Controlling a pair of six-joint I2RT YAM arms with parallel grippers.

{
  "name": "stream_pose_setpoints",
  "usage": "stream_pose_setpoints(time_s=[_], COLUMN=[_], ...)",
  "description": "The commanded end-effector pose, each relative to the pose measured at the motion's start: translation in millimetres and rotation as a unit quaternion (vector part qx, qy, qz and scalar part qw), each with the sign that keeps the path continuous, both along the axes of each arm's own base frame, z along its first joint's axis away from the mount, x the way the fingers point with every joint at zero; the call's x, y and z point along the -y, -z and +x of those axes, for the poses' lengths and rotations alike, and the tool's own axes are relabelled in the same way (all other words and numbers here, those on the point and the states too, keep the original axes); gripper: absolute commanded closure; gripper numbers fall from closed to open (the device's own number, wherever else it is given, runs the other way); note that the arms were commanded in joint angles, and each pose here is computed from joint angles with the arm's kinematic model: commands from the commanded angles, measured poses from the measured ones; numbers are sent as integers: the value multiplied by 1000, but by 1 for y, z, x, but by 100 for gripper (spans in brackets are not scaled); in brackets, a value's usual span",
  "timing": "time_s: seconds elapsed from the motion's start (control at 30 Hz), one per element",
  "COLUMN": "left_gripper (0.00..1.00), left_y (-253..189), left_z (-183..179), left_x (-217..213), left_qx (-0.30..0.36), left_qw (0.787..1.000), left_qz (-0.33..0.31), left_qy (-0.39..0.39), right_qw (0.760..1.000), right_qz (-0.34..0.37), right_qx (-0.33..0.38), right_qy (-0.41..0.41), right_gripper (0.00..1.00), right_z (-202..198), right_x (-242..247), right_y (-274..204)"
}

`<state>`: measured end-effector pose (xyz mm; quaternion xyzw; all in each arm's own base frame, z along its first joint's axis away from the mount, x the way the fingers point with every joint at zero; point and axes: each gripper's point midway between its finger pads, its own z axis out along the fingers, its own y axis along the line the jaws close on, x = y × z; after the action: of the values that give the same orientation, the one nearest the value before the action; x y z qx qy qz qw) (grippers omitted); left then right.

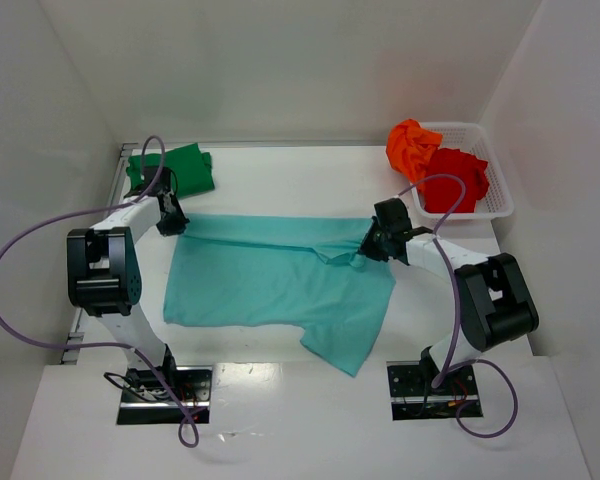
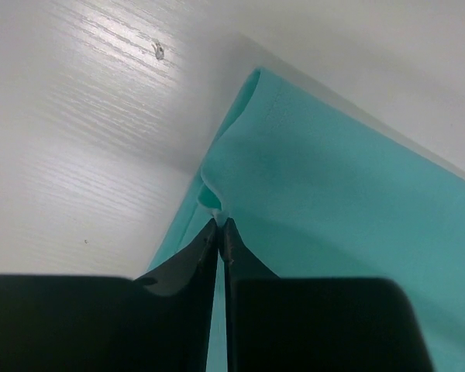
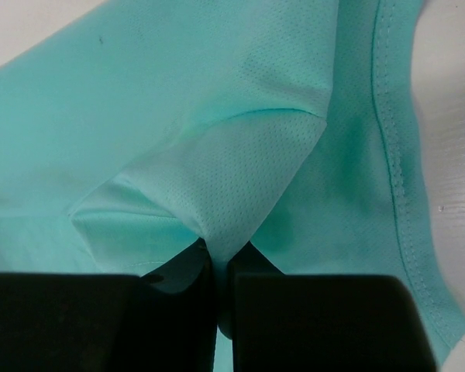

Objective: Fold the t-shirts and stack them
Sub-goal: Fold the flattened tshirt in 1/3 of the way

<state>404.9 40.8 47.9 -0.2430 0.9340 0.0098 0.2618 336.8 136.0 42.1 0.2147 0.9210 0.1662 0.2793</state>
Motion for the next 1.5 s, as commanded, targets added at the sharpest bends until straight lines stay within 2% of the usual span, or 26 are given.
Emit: stream_pose_setpoints(time_s=[0.0, 0.03, 0.07, 0.13, 0.23, 0.27, 0.4, 0.53, 0.6, 0.63, 0.67, 0.77, 0.8, 0.83, 0.87, 0.9, 0.93, 1.0, 1.03, 1.07, 1.13, 1.23, 1.3, 1.37, 1.4, 1.47], left_gripper=[79, 69, 63, 56, 55, 51, 41, 33, 33, 33, 33, 35, 38, 44, 44, 49, 63, 79, 90, 94, 96, 96, 94, 89, 87, 80], left_y=[-19, -19, -18, -30, -52, -62, -98, -113, -115, -117, -112, -107, -100, -98, -98, -95, -95, -85, -84, -78, -71, -62, -63, -63, -63, -63], left_z=[3, 3, 1, 2, 6, 9, 20, 26, 29, 31, 31, 35, 36, 38, 37, 40, 40, 44, 47, 51, 51, 51, 53, 56, 55, 55], left_x=[-6, -6, -4, -2, 0, 2, 13, 27, 32, 38, 41, 48, 48, 53, 54, 54, 59, 62, 67, 68, 73, 73, 73, 72, 74, 74], left_qx=[24, 24, 20, 35, 68, 80, 133, 163, 174, 180, 176, 177, 171, 173, 173, 172, 172, 163, 162, 156, 144, 135, 139, 140, 140, 140], left_qw=[1000, 1000, 1000, 999, 998, 997, 990, 984, 980, 978, 977, 974, 975, 973, 972, 972, 971, 971, 971, 971, 972, 973, 973, 972, 971, 971], left_qz=[3, 3, -4, -7, -10, -13, -36, -62, -75, -87, -94, -109, -111, -120, -121, -121, -125, -125, -126, -131, -134, -136, -135, -132, -136, -136], left_qy=[-18, -18, -20, -17, -13, -10, 12, 44, 56, 67, 72, 91, 90, 98, 105, 105, 112, 119, 124, 126, 130, 128, 129, 133, 136, 136], right_qw=[1000, 1000, 1000, 1000, 1000, 1000, 1000, 999, 998, 998, 998, 997, 997, 997, 996, 996, 996, 997, 997, 998, 998, 999, 1000, 1000, 999, 998], right_qz=[-9, -9, -10, -12, -8, -7, -7, -6, -3, 2, 5, 15, 24, 30, 34, 39, 41, 38, 33, 23, 17, 15, 18, 25, 36, 51], right_qx=[7, 7, 2, 7, 5, 11, 21, 46, 55, 68, 67, 71, 68, 73, 72, 77, 74, 68, 73, 58, 52, 30, 13, 11, 17, 42], right_qy=[13, 13, 13, 9, 7, 7, 10, 16, 16, 9, 6, -8, -17, -27, -30, -26, -29, -22, -16, -12, -8, -3, -6, -4, -11, -21], right_gripper=[90, 87, 76, 57, 42, 24, 12, 14, 21, 33, 37, 42, 44, 51, 57, 63, 75, 86, 90, 90, 90, 67, 44, 44, 50, 56], right_z=[7, 7, 5, 7, 6, 7, 10, 15, 17, 19, 18, 16, 14, 14, 11, 13, 9, 6, 6, -2, -6, -18, -26, -27, -29, -23], right_x=[4, 4, 5, 4, 3, 2, 3, 5, 5, 2, 1, -4, -8, -11, -12, -14, -14, -11, -8, -3, 0, 4, 1, -1, -5, -16], right_y=[-3, -3, -1, -4, -9, -13, -28, -53, -63, -73, -73, -79, -79, -78, -78, -80, -79, -78, -82, -79, -81, -71, -65, -63, -66, -77])
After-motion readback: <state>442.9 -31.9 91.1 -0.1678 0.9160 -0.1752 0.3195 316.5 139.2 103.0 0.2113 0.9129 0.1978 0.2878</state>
